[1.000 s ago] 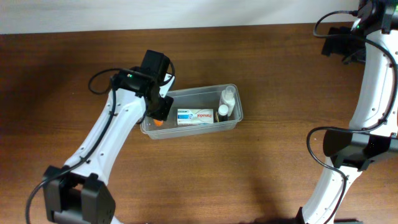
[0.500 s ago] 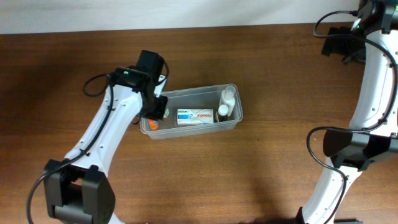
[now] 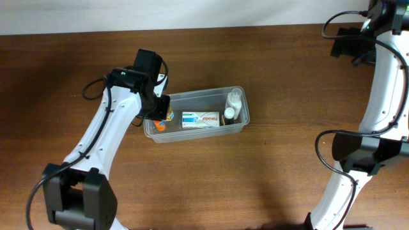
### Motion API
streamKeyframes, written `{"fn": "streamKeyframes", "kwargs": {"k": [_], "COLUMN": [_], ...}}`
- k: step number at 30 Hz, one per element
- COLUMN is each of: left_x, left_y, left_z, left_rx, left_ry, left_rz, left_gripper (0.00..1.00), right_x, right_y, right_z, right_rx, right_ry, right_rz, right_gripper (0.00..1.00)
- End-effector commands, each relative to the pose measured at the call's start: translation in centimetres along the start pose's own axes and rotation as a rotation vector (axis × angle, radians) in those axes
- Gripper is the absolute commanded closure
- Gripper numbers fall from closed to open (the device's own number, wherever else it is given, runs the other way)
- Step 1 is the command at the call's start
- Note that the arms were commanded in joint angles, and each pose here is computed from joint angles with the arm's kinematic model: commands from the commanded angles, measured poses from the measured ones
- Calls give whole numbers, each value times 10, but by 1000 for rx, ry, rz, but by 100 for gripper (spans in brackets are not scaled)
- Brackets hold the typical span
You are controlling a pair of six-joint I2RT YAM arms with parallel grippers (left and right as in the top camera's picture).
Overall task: Pack container
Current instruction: 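Open the left gripper to release the tube and lift away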
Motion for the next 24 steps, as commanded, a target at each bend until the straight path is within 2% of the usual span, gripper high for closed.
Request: {"fn": "streamKeyframes", "kwargs": {"k": [1,11,12,16,24], "left_x": [-3,-3,-3,-2,-3], "left_y": [-12,-19,-20,-20,-20], "left_z": [-2,-2,-2,-2,0], "left_rx": [21,20,20,20,9], "left_ry": [19,19,19,19,18], "left_rz": [26,45,46,47,47], "left_gripper": [75,75,69,55,45], "right_x": [2,2,2,2,2], "right_y": [4,4,4,4,4], "right_z": [0,0,0,0,0], "right_rx": [0,0,0,0,0], "right_ry": [-3,-3,-3,-3,-3], "right_rz": [-2,-2,-2,-2,-2], "right_gripper": [2,2,1,2,2]}}
Point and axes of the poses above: each gripper's point midway between its finger pads, its own y axis back along the fingers, its own z axis along the line the jaws close on, x = y × z, the point moved 3 cm from there along y, back along the fingers, and after that the axes turned 6 degrees about -y, right-handed, at the moved point
